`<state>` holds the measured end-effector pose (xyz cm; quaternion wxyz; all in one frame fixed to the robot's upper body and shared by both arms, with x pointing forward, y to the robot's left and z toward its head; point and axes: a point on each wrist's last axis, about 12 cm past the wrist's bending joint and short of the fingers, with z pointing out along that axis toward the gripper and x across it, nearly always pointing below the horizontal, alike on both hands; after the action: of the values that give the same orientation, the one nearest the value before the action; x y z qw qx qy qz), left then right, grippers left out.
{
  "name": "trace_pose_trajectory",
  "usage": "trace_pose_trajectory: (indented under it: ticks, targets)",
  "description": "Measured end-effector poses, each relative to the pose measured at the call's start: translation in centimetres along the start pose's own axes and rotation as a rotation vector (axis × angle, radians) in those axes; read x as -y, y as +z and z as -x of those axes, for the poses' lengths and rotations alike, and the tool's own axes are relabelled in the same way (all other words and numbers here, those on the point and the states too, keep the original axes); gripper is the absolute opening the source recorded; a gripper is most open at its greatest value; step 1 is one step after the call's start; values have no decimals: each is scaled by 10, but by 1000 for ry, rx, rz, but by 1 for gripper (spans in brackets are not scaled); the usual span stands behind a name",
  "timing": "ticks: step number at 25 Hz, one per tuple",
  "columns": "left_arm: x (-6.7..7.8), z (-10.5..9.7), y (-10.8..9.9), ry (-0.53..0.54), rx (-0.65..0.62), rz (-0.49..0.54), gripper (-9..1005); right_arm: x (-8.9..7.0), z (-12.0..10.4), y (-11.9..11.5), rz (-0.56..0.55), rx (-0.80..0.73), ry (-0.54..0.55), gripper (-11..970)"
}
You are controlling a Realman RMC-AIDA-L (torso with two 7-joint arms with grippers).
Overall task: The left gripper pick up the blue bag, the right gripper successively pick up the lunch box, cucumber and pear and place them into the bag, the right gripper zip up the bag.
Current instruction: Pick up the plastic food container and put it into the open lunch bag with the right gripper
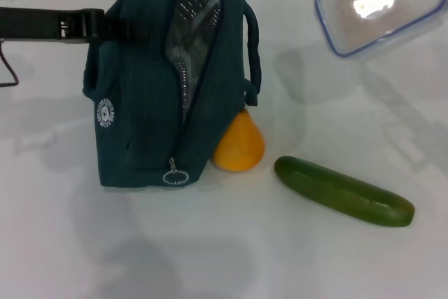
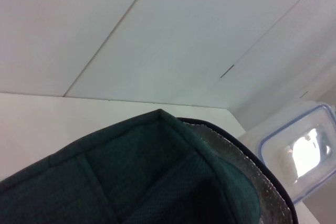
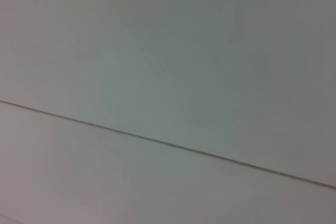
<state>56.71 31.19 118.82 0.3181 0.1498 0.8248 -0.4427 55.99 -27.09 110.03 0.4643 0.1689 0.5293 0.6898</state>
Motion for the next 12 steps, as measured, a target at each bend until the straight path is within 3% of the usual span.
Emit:
trace_pose_trajectory:
  ticks: [12]
  targets:
    - [-2, 0, 2, 20, -5, -8, 62, -10, 3, 39, 77, -18, 33, 164]
